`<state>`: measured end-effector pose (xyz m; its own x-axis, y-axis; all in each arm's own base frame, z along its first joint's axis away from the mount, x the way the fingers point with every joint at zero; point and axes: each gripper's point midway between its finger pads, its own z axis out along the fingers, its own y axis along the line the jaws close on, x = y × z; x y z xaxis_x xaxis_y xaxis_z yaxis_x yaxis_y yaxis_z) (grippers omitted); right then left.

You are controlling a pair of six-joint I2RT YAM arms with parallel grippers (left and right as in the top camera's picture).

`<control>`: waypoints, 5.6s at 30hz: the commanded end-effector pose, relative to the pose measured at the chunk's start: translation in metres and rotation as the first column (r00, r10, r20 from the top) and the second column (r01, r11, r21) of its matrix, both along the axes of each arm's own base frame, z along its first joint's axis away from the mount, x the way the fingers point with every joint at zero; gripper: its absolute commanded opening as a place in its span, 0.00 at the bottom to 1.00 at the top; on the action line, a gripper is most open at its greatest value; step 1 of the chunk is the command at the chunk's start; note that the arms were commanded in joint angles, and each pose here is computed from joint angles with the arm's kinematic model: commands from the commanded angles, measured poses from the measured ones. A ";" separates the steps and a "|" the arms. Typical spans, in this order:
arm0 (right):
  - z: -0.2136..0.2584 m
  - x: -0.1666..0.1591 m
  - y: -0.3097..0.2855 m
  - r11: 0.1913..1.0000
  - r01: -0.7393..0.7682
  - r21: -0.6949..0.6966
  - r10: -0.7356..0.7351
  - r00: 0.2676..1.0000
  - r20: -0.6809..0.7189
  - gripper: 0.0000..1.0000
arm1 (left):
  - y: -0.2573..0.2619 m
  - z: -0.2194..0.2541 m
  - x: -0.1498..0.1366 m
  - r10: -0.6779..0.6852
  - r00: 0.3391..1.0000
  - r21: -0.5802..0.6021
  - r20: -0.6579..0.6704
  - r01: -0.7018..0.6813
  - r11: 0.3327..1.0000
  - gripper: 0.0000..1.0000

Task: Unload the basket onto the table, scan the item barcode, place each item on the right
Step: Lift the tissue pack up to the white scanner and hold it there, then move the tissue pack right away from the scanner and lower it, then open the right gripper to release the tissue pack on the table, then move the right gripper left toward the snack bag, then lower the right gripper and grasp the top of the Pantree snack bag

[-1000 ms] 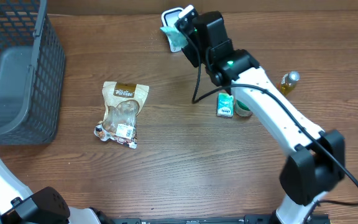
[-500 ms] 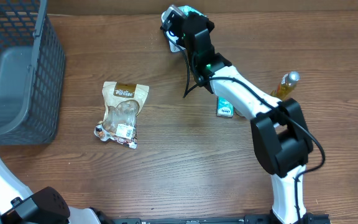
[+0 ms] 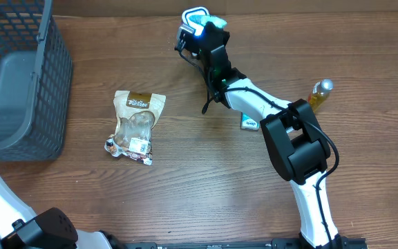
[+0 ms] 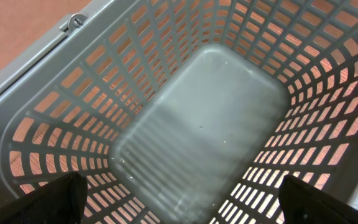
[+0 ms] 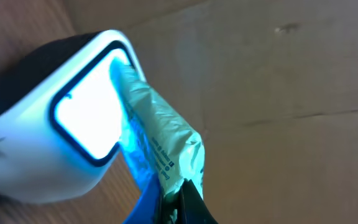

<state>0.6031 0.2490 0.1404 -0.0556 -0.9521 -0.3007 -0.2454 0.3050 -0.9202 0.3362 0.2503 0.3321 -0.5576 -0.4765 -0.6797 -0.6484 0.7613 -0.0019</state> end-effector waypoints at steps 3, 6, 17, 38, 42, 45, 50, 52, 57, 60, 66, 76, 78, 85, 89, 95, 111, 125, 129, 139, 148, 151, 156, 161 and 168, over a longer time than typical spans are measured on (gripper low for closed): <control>-0.016 -0.010 0.015 0.998 -0.029 -0.048 0.026 0.998 -0.061 0.04 | 0.000 0.005 0.002 -0.018 1.000 0.015 0.005 0.018 1.000 1.00; -0.021 -0.016 0.022 0.998 -0.044 -0.055 0.039 0.996 -0.083 0.04 | 0.000 0.005 0.002 -0.018 1.000 0.015 0.004 0.018 1.000 1.00; -0.021 -0.021 0.032 0.997 -0.055 -0.060 0.050 0.996 -0.080 0.04 | 0.000 0.005 0.002 -0.018 1.000 0.015 0.005 0.018 1.000 1.00; 0.118 -0.075 -0.011 0.880 0.179 0.440 -0.126 0.981 -0.147 0.04 | 0.000 0.005 0.002 -0.018 1.000 0.014 0.004 0.018 1.000 0.99; 0.100 -0.112 -0.028 0.772 0.345 0.533 -0.152 0.916 -0.372 0.04 | 0.000 0.005 0.002 -0.018 1.000 0.015 0.004 0.018 1.000 1.00; 0.070 -0.145 -0.021 0.664 0.475 0.578 -0.063 0.805 -0.590 0.04 | 0.000 0.005 0.002 -0.018 1.000 0.015 0.005 0.018 1.000 0.99; 0.031 -0.194 -0.008 0.368 0.777 0.510 0.102 0.512 -0.853 0.04 | 0.000 0.005 0.002 -0.018 1.000 0.014 0.004 0.018 1.000 0.99; 0.021 -0.207 -0.004 0.293 0.844 0.449 0.149 0.423 -0.894 0.04 | 0.000 0.005 0.002 -0.018 1.000 0.015 0.005 0.018 1.000 1.00; -0.002 -0.224 -0.004 0.251 0.896 0.366 0.147 0.339 -0.929 0.04 | 0.000 0.005 0.002 -0.018 1.000 0.015 0.004 0.018 1.000 0.99; -0.016 -0.231 -0.009 0.236 0.914 0.329 0.127 0.307 -0.943 0.04 | 0.000 0.005 0.002 -0.018 1.000 0.015 0.004 0.018 1.000 1.00; -0.040 -0.239 -0.016 0.124 0.957 0.262 0.094 0.251 -0.963 0.18 | 0.000 0.005 0.002 -0.018 1.000 0.014 0.004 0.018 1.000 1.00; -0.046 -0.226 -0.030 0.314 0.880 0.357 0.015 0.371 -0.928 0.53 | 0.000 0.005 0.002 -0.018 1.000 0.015 0.005 0.018 1.000 0.99; -0.040 -0.215 -0.024 0.373 0.829 0.417 0.044 0.433 -0.900 0.47 | 0.000 0.005 0.002 -0.018 1.000 0.015 0.005 0.018 1.000 1.00; -0.039 -0.193 -0.013 0.374 0.784 0.496 0.078 0.506 -0.859 0.29 | 0.000 0.005 0.002 -0.018 1.000 0.014 0.004 0.018 1.000 1.00; -0.058 -0.186 -0.010 0.349 0.803 0.482 0.066 0.492 -0.868 0.28 | 0.000 0.005 0.002 -0.018 1.000 0.014 0.005 0.018 1.000 1.00; -0.104 -0.186 -0.020 0.304 0.868 0.393 -0.023 0.419 -0.908 0.27 | 0.000 0.005 0.002 -0.018 1.000 0.014 0.004 0.018 1.000 0.99; -0.115 -0.260 -0.031 0.268 0.962 0.046 -0.040 0.058 -0.998 0.28 | 0.000 0.005 0.002 -0.018 1.000 0.015 0.005 0.018 1.000 1.00; -0.074 -0.268 0.005 0.388 0.918 0.079 -0.059 0.111 -0.992 0.27 | 0.000 0.005 0.002 -0.018 1.000 0.015 0.004 0.018 1.000 1.00; -0.076 -0.276 0.026 0.449 0.886 0.118 -0.071 0.167 -0.983 0.29 | 0.000 0.005 0.002 -0.018 1.000 0.014 0.004 0.018 1.000 0.99; -0.105 -0.289 0.041 0.543 0.833 0.106 -0.204 0.254 -0.945 0.31 | 0.000 0.005 0.002 -0.018 1.000 0.015 0.004 0.018 1.000 1.00; -0.116 -0.272 0.001 0.541 0.839 0.061 -0.411 0.327 -0.851 0.31 | 0.000 0.005 0.002 -0.018 1.000 0.015 0.004 0.018 1.000 1.00; -0.112 -0.262 -0.022 0.521 0.852 0.047 -0.482 0.339 -0.808 0.31 | 0.000 0.005 0.002 -0.018 1.000 0.015 0.005 0.018 1.000 1.00; -0.111 -0.248 -0.044 0.467 0.883 0.050 -0.502 0.311 -0.807 0.31 | 0.000 0.005 0.002 -0.018 1.000 0.015 0.005 0.018 1.000 1.00; -0.102 -0.230 -0.054 0.410 0.909 0.079 -0.472 0.285 -0.834 0.34 | 0.000 0.005 0.002 -0.018 1.000 0.015 0.005 0.018 1.000 1.00; -0.069 -0.226 0.007 0.384 0.913 0.139 -0.149 0.209 -0.966 0.47 | 0.000 0.005 0.002 -0.018 1.000 0.015 0.004 0.018 1.000 1.00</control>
